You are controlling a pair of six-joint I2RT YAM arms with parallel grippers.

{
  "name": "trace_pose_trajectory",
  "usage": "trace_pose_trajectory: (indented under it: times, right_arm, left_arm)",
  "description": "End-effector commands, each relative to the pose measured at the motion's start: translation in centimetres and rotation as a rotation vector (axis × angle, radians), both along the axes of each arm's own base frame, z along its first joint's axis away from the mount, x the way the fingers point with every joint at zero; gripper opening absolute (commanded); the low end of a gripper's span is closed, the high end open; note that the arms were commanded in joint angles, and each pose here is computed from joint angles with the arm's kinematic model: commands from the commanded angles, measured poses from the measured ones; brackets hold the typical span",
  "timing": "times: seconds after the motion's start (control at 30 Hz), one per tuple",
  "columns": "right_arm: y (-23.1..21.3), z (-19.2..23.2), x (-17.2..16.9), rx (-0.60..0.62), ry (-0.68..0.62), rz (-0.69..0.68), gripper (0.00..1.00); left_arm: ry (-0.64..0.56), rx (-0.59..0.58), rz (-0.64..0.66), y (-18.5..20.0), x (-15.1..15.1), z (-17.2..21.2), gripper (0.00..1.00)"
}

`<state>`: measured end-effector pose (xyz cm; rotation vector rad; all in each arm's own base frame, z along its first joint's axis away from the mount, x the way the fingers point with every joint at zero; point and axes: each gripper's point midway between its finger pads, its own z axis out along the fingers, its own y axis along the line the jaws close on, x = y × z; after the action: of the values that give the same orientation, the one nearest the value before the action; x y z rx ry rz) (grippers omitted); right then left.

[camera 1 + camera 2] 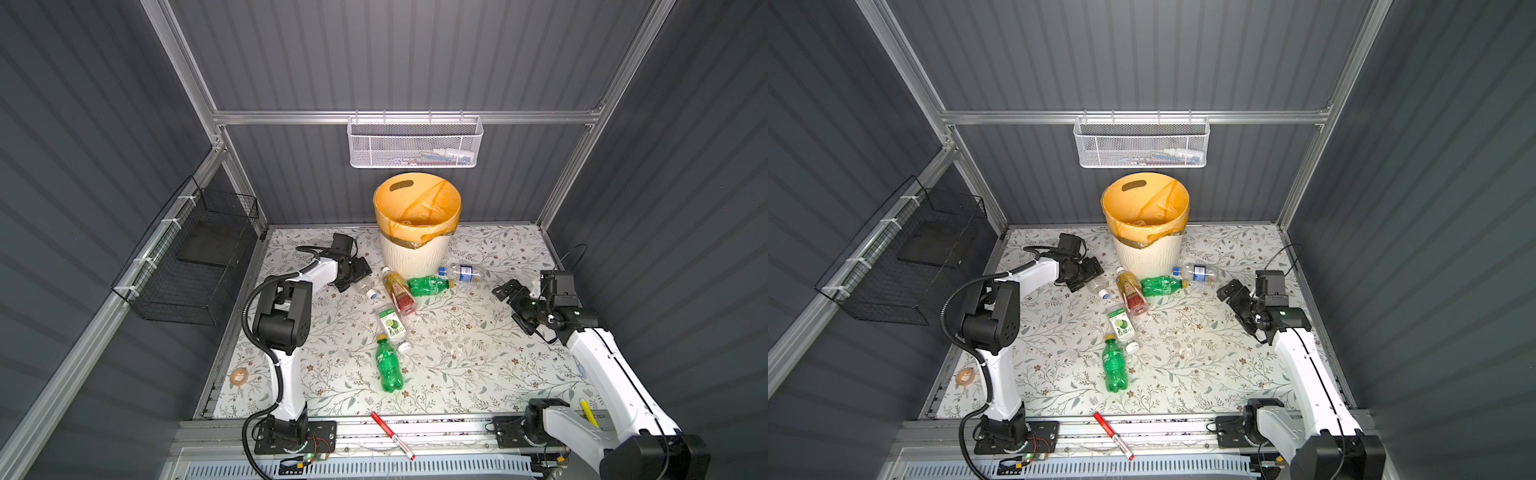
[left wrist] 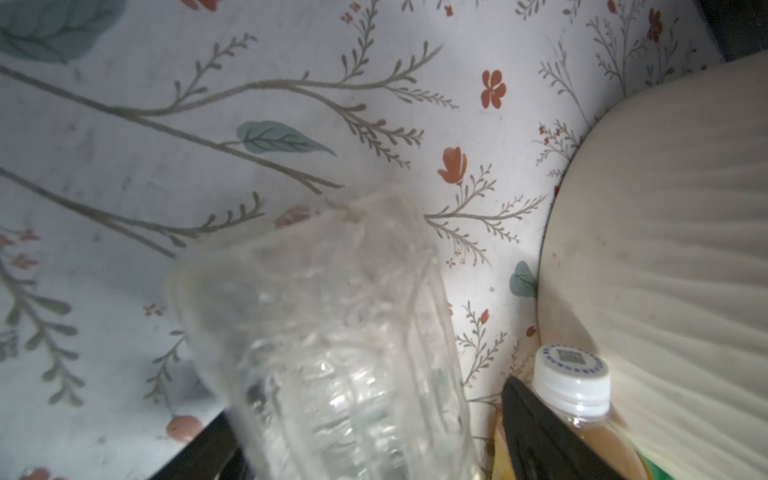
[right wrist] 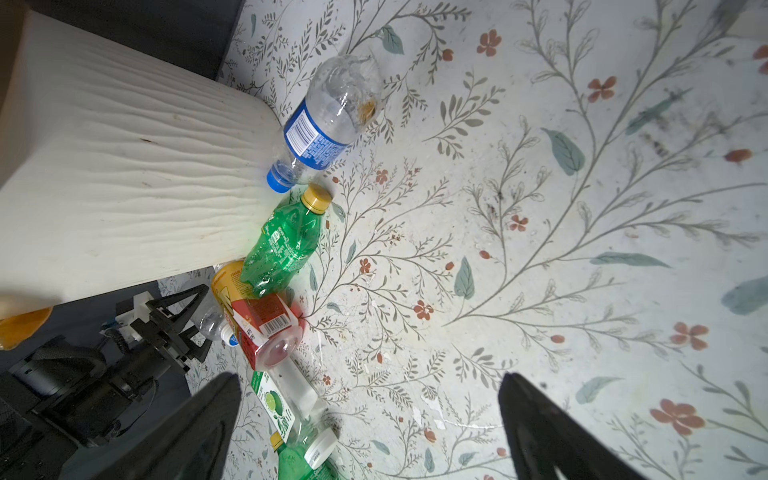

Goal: Throw the plastic bottles in the bin
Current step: 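Close the left gripper around the clear bottle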

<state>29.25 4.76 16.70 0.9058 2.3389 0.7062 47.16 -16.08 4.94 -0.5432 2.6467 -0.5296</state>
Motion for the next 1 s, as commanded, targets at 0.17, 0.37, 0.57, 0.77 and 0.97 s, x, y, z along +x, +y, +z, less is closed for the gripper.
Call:
trace_pose_trajectory:
  times: [0.17,0.37,0.57,0.77,0.97]
  right_arm:
    - [0.3,-0.7,0.5,0.043,-0.023,-0.001,0.99]
    - [0.2,-1.6,0.2,0.05,-0.01,-0.012,0.99]
    - [0.3,-2.0,0.1,0.062,-0.006,-0.012,0.99]
    - [0.3,-2.4,-0.2,0.066,0.002,-0.017,0.99]
    - [1.5,-3.2,-0.6,0.139,0.02,0.01,0.99]
  left_arm:
    - [0.018,0.045,0.0,0.1,-0.8,-0.1,0.77]
    - [0.044,0.066,-0.014,0.6,-2.3,-0.9,0.63]
    - [0.061,0.12,-0.03,1.8,-4.3,-0.8,0.57]
    - [0.076,0.198,-0.022,4.8,-8.6,-0.4,0.57]
    - [0.067,0.196,0.025,7.1,-12.1,0.6,0.56]
